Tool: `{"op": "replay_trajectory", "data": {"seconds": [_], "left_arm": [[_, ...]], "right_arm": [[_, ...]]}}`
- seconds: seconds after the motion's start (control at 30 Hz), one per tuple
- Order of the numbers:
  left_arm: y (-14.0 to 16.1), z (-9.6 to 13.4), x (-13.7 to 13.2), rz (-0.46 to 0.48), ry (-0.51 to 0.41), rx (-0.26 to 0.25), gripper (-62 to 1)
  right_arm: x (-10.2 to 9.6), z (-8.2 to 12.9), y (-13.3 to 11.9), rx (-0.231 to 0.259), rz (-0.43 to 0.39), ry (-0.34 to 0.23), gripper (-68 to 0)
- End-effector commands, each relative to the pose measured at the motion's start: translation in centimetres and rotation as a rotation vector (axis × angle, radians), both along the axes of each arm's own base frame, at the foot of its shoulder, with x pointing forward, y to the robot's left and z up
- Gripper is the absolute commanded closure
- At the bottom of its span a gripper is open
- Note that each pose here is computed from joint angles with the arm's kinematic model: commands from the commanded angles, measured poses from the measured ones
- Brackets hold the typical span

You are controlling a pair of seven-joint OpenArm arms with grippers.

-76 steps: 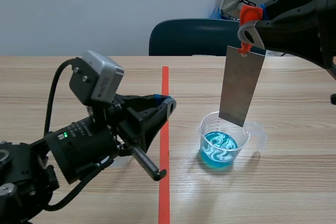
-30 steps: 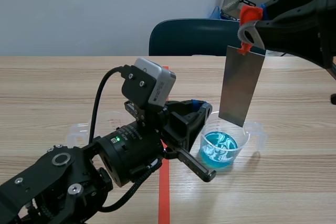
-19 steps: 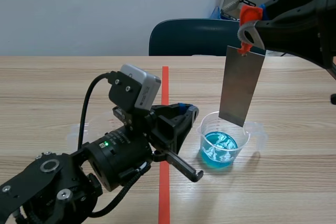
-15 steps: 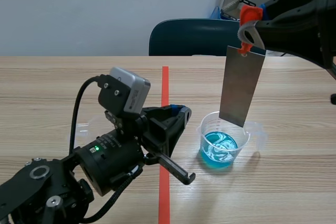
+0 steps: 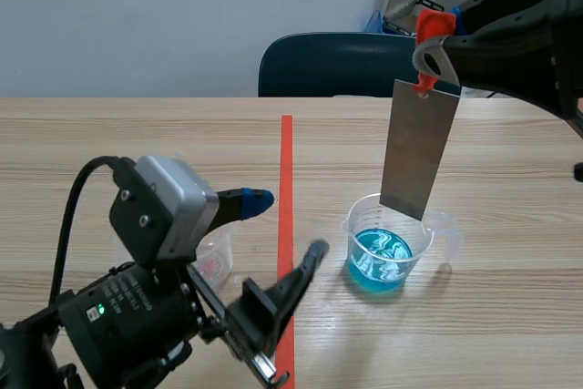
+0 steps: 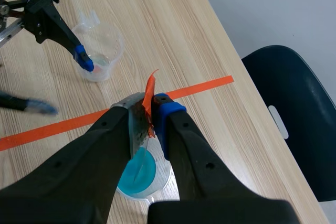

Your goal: Do the redox reaction experiment

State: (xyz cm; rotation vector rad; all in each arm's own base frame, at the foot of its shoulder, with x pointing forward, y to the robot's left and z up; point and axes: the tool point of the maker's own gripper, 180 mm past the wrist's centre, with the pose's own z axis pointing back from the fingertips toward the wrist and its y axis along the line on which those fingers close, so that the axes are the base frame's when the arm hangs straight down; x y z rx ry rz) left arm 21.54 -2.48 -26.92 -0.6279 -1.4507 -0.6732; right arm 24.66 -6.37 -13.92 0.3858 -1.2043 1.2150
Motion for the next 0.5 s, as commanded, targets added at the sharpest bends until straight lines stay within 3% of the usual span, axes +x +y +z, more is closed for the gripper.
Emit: {"op": "replay_trajectory", "data": {"seconds": [0.0, 0.03, 0.2, 0.37, 0.47], "left_arm": [[0.0, 1.2, -0.5, -0.004, -0.023, -0.056, -59.5], [0.2, 1.4, -0.8, -0.008, -0.036, -0.061, -62.3], [0.6, 2.4, -3.0, -0.071, -0.126, -0.088, -62.3], [1.9, 2.5, -3.5, -0.039, -0.133, -0.108, -62.3], [2.2, 2.0, -3.6, -0.029, -0.115, -0.092, -62.3]], "right_arm": [[0.2, 0.5, 0.1, 0.013, 0.005, -0.017, -0.4], [0.2, 0.5, 0.1, 0.013, 0.005, -0.017, -0.4], [0.2, 0.5, 0.1, 0.013, 0.005, -0.017, -0.4], [0.2, 0.5, 0.1, 0.013, 0.005, -0.017, -0.4], [0.2, 0.5, 0.1, 0.013, 0.005, -0.017, -0.4]]}}
